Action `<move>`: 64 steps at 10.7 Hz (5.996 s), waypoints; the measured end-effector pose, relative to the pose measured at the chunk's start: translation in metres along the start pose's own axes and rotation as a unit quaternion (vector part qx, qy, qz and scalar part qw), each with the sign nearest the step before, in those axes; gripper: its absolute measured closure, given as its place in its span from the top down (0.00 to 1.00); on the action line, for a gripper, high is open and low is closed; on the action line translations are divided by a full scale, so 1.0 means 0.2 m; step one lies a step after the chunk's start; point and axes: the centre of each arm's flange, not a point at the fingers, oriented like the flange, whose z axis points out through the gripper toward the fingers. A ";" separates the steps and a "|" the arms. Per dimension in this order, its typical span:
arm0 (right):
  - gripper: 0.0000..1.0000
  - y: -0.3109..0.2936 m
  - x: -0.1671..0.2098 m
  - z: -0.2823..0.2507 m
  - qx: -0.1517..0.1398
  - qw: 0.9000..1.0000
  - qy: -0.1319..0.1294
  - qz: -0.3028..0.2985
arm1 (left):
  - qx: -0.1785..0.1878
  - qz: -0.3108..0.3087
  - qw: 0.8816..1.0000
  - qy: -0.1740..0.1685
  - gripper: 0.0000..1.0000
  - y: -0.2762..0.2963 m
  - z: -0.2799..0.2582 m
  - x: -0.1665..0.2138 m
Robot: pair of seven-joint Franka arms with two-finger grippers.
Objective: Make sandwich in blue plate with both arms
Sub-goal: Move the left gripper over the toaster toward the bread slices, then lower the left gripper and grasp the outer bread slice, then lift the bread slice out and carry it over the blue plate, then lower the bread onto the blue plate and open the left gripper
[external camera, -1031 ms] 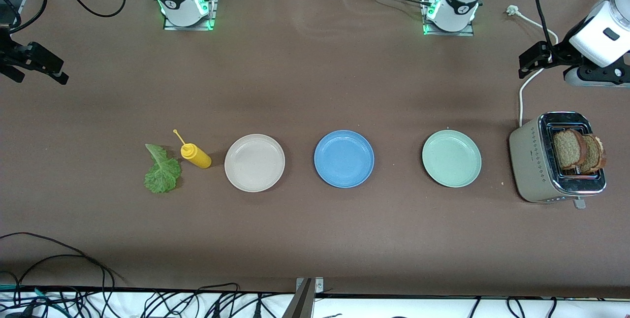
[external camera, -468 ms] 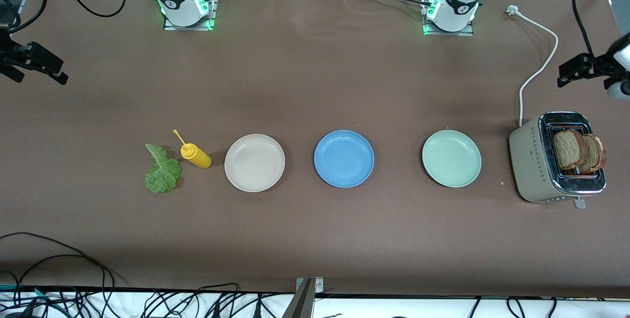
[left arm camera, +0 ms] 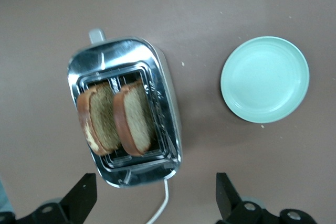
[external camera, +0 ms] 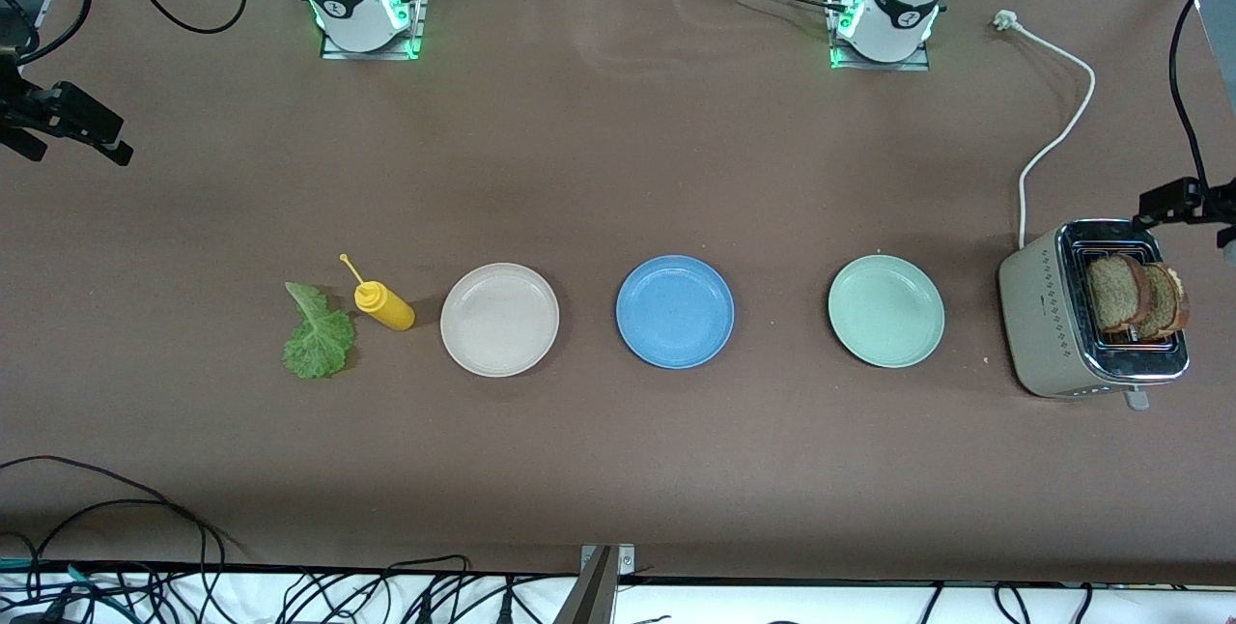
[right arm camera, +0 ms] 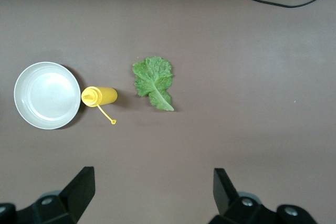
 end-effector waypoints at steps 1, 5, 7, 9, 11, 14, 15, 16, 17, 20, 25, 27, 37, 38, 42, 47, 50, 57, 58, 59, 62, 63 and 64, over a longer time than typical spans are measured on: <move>1.00 0.00 0.00 0.00 0.000 1.000 0.000 0.000 | 0.001 0.002 1.000 0.004 1.00 -0.04 0.04 0.02; 1.00 0.00 0.00 0.00 0.000 1.000 0.000 0.000 | -0.006 -0.003 1.000 0.005 1.00 -0.17 0.26 0.09; 1.00 0.00 0.00 0.00 0.000 1.000 0.000 0.000 | -0.027 -0.017 0.999 0.000 1.00 -0.24 0.41 0.11; 1.00 0.00 0.00 0.00 0.000 1.000 0.000 0.000 | -0.045 -0.027 0.999 -0.001 1.00 -0.30 0.55 0.13; 1.00 0.00 0.00 0.00 0.000 1.000 0.000 0.000 | -0.064 -0.033 0.997 -0.007 0.96 -0.30 0.65 0.15; 1.00 0.00 0.00 0.00 0.000 1.000 -0.001 0.000 | -0.077 -0.038 0.996 -0.016 0.73 -0.32 0.74 0.16; 1.00 0.00 0.00 0.00 0.000 1.000 -0.001 0.000 | -0.079 -0.040 0.996 -0.019 0.58 -0.33 0.76 0.15; 1.00 0.00 0.00 0.00 0.000 1.000 -0.001 0.000 | -0.081 -0.042 0.996 -0.022 0.44 -0.34 0.78 0.15; 1.00 0.00 0.00 0.00 0.000 1.000 -0.001 0.000 | -0.083 -0.043 0.995 -0.025 0.30 -0.34 0.78 0.14; 1.00 0.00 0.00 0.00 0.000 1.000 -0.001 0.000 | -0.084 -0.043 0.995 -0.027 0.14 -0.35 0.78 0.14; 1.00 0.00 0.00 0.00 0.000 1.000 -0.001 0.000 | -0.062 -0.032 0.998 -0.007 0.09 -0.32 0.55 0.14; 1.00 0.00 0.00 0.00 0.000 1.000 -0.001 0.000 | -0.039 -0.016 0.999 -0.002 0.09 -0.26 0.33 0.11; 1.00 0.00 0.00 0.00 0.000 1.000 0.000 0.000 | -0.117 0.186 0.974 -0.050 0.09 0.89 -0.02 0.30; 1.00 0.00 0.00 0.00 0.000 1.000 0.000 0.000 | -0.160 0.200 0.965 -0.063 0.09 1.00 0.10 0.36; 1.00 0.00 0.00 0.00 0.000 1.000 0.000 0.000 | -0.334 0.223 0.911 -0.088 0.09 1.52 0.61 0.58; 1.00 0.00 0.00 0.00 0.000 1.000 0.000 0.000 | -0.438 0.190 0.876 -0.066 0.09 2.02 1.03 0.73; 1.00 0.00 0.00 0.00 0.000 1.000 0.000 0.000 | -0.463 0.165 0.870 -0.033 0.09 2.11 1.32 0.81; 1.00 0.00 0.00 0.00 0.000 1.000 0.000 0.000 | -0.479 0.170 0.862 -0.001 0.09 2.02 1.46 0.85; 1.00 0.00 0.00 0.00 0.000 1.000 0.000 0.000 | -0.479 0.170 0.861 -0.001 0.09 2.02 1.47 0.85; 1.00 0.00 0.00 0.00 0.000 1.000 0.000 0.000 | -0.478 0.167 0.862 0.002 0.09 2.01 1.49 0.86; 1.00 0.00 0.00 0.01 0.000 1.000 -0.002 0.000 | -0.475 0.164 0.865 0.011 0.23 2.01 1.55 0.87; 1.00 0.00 0.01 0.02 -0.001 1.000 -0.005 -0.001 | -0.473 0.172 0.864 0.021 0.37 2.00 1.55 0.88; 1.00 -0.01 0.02 0.05 -0.001 1.000 -0.010 -0.002 | -0.473 0.178 0.863 0.026 0.50 2.00 1.55 0.88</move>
